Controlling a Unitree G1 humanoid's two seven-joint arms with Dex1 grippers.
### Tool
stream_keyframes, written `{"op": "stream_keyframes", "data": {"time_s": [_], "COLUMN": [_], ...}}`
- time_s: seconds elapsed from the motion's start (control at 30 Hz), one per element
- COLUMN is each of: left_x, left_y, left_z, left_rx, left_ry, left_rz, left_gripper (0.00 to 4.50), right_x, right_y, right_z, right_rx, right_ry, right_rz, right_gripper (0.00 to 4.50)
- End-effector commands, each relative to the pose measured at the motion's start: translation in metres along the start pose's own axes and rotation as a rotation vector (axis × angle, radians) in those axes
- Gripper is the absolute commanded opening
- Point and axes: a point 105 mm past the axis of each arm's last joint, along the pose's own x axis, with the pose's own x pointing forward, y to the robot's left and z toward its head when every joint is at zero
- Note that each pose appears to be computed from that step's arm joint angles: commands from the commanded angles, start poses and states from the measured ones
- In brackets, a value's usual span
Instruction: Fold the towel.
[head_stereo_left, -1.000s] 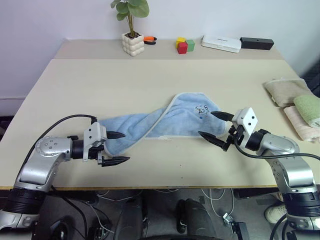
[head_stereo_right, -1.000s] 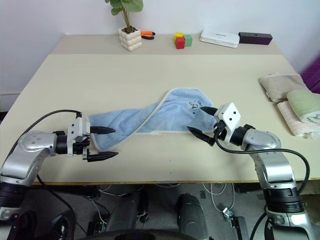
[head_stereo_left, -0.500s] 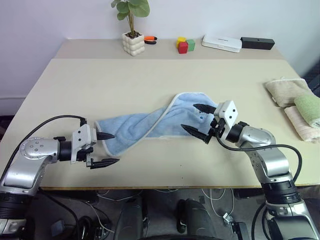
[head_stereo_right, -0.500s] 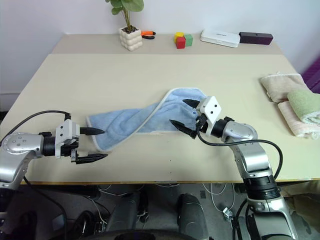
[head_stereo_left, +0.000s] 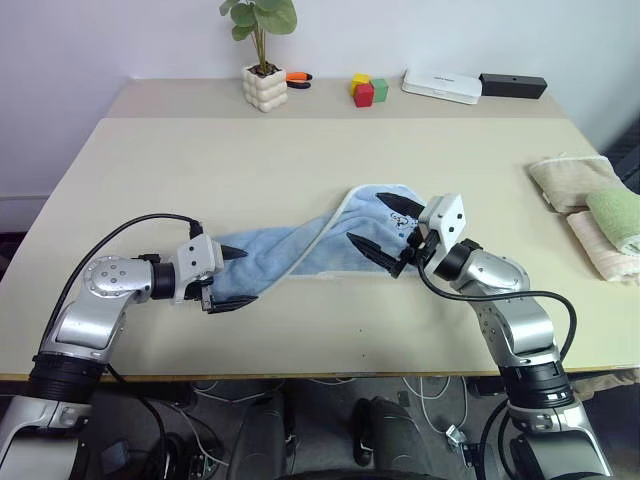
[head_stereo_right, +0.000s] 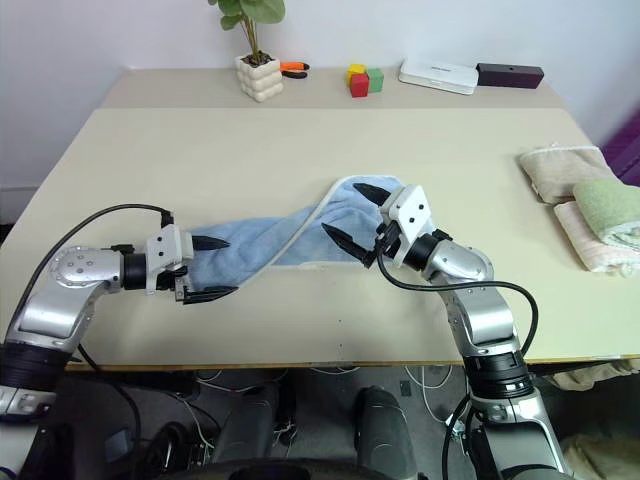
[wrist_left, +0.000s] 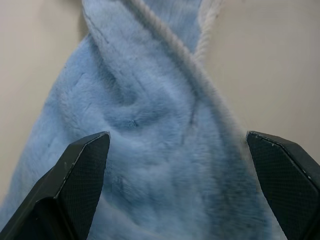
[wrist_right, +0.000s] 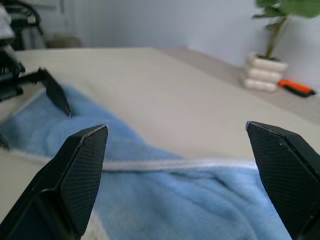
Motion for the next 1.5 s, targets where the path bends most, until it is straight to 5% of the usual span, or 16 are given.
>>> {"op": "stream_keyframes", "data": {"time_s": [0.03,0.27,0.57,0.8,1.0,1.33,1.5], "left_x": [-0.004,0.001,-0.013,-0.042,-0.051,-0.053,-0.051], "left_y": [-0.008,-0.018,-0.001,0.027,0.011,-0.025,-0.019], "left_z": [0.0,0.0,0.009,0.033,0.036,0.028,0.027], "left_rx": [-0.044,-0.057,-0.06,-0.07,-0.148,-0.242,-0.195], "left_ry": [0.004,0.008,-0.037,-0.159,-0.22,-0.192,-0.188], "left_rz": [-0.11,-0.185,-0.107,0.078,0.093,0.081,0.173], "left_gripper": [3.59,0.12,0.04,0.04,0.04,0.04,0.04], "right_x": [-0.003,-0.002,-0.003,0.002,0.02,0.04,0.043], "right_y": [0.002,-0.001,-0.013,-0.091,-0.14,-0.151,-0.151], "right_z": [0.011,0.012,0.007,-0.026,-0.045,-0.065,-0.063], "right_rx": [-0.035,-0.051,-0.072,-0.064,0.039,0.215,0.235], "right_ry": [-0.048,-0.059,-0.038,0.176,0.292,0.384,0.375], "right_rz": [-0.028,-0.056,-0.109,-0.428,-0.576,-0.634,-0.626], "right_gripper": [4.5,4.5,4.5,4.5,4.5,4.5,4.5]}}
